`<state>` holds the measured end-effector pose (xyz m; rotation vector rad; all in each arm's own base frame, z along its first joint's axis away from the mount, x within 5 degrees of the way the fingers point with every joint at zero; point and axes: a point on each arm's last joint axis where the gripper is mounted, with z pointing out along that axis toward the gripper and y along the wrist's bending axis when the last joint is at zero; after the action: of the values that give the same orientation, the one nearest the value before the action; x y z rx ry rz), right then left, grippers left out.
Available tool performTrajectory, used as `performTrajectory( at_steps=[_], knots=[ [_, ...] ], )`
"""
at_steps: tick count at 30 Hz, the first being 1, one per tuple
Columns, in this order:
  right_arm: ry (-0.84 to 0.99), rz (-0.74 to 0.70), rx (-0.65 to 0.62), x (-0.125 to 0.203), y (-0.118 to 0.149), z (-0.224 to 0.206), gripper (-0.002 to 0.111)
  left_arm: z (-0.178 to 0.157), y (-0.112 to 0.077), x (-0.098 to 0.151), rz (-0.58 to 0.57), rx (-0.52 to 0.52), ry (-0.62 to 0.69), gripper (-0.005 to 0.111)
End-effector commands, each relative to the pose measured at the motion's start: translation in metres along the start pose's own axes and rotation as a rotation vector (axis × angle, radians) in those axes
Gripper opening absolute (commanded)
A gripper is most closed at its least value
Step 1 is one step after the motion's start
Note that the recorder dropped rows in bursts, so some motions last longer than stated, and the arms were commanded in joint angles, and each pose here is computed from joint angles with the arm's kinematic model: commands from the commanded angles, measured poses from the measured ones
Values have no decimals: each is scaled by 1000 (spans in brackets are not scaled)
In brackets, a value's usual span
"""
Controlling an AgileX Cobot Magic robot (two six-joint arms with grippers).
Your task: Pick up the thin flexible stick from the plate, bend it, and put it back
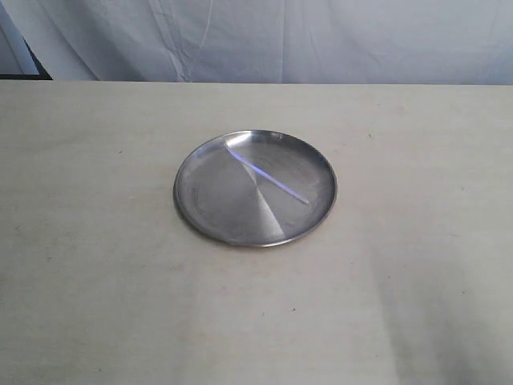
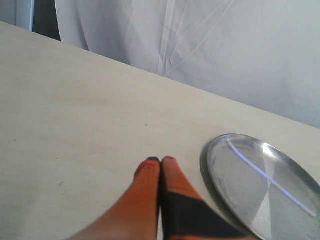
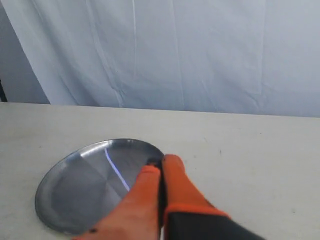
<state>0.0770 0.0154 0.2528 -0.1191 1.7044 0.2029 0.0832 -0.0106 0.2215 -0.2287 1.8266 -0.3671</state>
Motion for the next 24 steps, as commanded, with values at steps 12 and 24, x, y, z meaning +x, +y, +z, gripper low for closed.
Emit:
performTrajectory(
  at_steps=[12, 24],
  knots=[
    [-264, -1, 149, 39, -11, -18, -1, 0, 1, 1, -3, 0, 2, 0],
    [-264, -1, 149, 39, -11, -18, -1, 0, 1, 1, -3, 0, 2, 0]
  ],
)
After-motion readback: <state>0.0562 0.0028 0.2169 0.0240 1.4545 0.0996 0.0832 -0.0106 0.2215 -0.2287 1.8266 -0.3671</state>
